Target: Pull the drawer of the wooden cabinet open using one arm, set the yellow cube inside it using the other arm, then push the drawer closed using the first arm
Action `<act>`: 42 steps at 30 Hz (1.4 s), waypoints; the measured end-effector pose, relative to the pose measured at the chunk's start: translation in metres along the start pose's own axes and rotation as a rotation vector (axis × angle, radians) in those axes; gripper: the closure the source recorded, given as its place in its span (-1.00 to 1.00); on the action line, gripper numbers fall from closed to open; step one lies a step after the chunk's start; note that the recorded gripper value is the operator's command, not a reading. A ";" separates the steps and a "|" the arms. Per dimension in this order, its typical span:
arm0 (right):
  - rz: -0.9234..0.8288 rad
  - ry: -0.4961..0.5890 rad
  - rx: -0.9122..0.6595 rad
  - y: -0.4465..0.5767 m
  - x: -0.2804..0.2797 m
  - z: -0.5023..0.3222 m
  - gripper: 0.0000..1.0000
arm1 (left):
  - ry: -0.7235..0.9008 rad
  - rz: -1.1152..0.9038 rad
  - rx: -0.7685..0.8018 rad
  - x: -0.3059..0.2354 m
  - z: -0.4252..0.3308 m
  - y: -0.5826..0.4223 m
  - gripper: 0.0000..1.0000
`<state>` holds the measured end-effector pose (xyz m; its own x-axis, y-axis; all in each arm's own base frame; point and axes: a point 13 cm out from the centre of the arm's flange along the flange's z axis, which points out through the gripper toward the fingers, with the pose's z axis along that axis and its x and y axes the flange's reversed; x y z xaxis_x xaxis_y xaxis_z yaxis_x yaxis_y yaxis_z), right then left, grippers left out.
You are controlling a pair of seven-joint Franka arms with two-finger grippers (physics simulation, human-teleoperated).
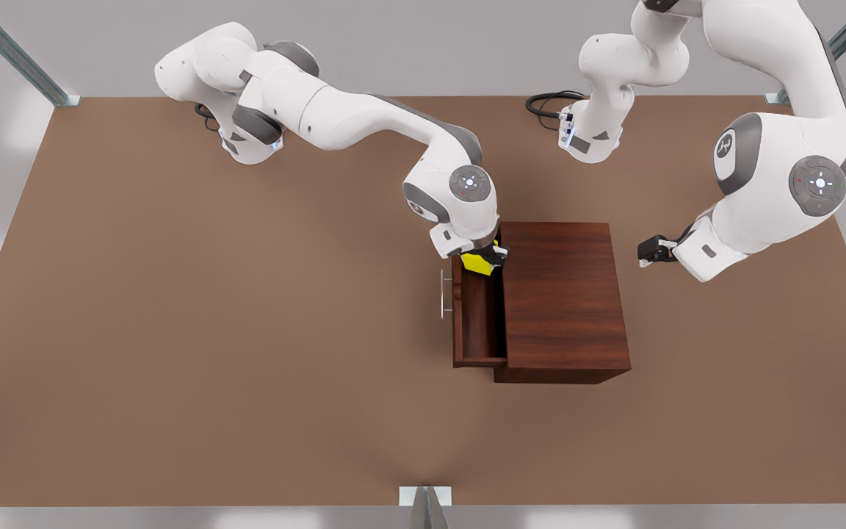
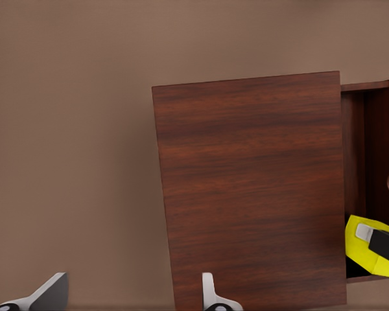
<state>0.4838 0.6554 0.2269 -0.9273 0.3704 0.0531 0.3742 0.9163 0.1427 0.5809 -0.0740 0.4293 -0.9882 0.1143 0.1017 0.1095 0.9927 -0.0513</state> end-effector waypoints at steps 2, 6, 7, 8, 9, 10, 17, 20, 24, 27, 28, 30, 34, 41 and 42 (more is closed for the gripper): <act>0.004 -0.001 0.001 0.000 -0.001 0.004 -0.91 | 0.001 0.001 0.000 0.000 0.000 -0.001 -1.00; 0.005 -0.003 0.002 0.001 0.004 0.009 -0.97 | 0.003 0.001 -0.001 0.000 0.001 -0.001 -1.00; 0.007 -0.003 0.001 0.002 0.005 0.009 -0.98 | 0.003 0.001 -0.001 0.000 0.001 -0.001 -1.00; 0.010 -0.003 -0.003 0.003 0.005 0.009 -1.00 | 0.003 0.002 -0.001 0.000 0.002 -0.001 -1.00; 0.013 -0.005 -0.008 0.004 0.004 0.008 -1.00 | 0.003 0.002 -0.002 0.000 0.002 -0.001 -1.00; 0.015 -0.004 -0.011 0.005 0.005 0.007 -1.00 | 0.003 0.002 -0.003 0.000 0.002 -0.001 -1.00; 0.036 -0.006 -0.028 0.011 0.009 0.000 -1.00 | 0.003 0.004 -0.008 0.000 0.002 -0.001 -1.00; 0.047 -0.021 -0.052 0.014 0.006 -0.040 -1.00 | 0.003 0.003 -0.008 0.000 0.002 -0.001 -1.00; 0.166 -0.009 -0.112 -0.030 -0.078 -0.187 -1.00 | 0.003 0.003 -0.008 0.000 0.002 -0.001 -1.00; 0.442 -0.016 -0.067 -0.213 -0.271 -0.297 -1.00 | 0.002 0.003 -0.008 0.000 0.001 -0.001 -1.00; 0.554 -0.030 -0.018 -0.310 -0.337 -0.316 -1.00 | 0.000 0.002 -0.007 -0.001 0.001 -0.002 -1.00; 0.697 -0.010 0.156 -0.495 -0.391 -0.305 -1.00 | -0.012 0.026 -0.008 -0.014 0.001 -0.028 -1.00; 0.627 0.086 0.390 -0.635 -0.319 -0.217 -1.00 | -0.015 0.139 -0.033 -0.038 0.032 -0.158 -1.00; 0.357 0.057 0.238 -0.594 -0.337 -0.201 -1.00 | -0.205 0.202 -0.094 -0.063 0.146 -0.425 -1.00; 0.334 0.044 0.215 -0.592 -0.349 -0.208 -1.00 | -0.227 0.179 -0.099 -0.067 0.167 -0.440 -1.00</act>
<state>0.5845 -0.0483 0.3295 -0.7522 0.6505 0.1046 0.6429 0.7594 -0.0997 0.5808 -0.5250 0.2794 -0.9497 0.2871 -0.1253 0.2830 0.9578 0.0499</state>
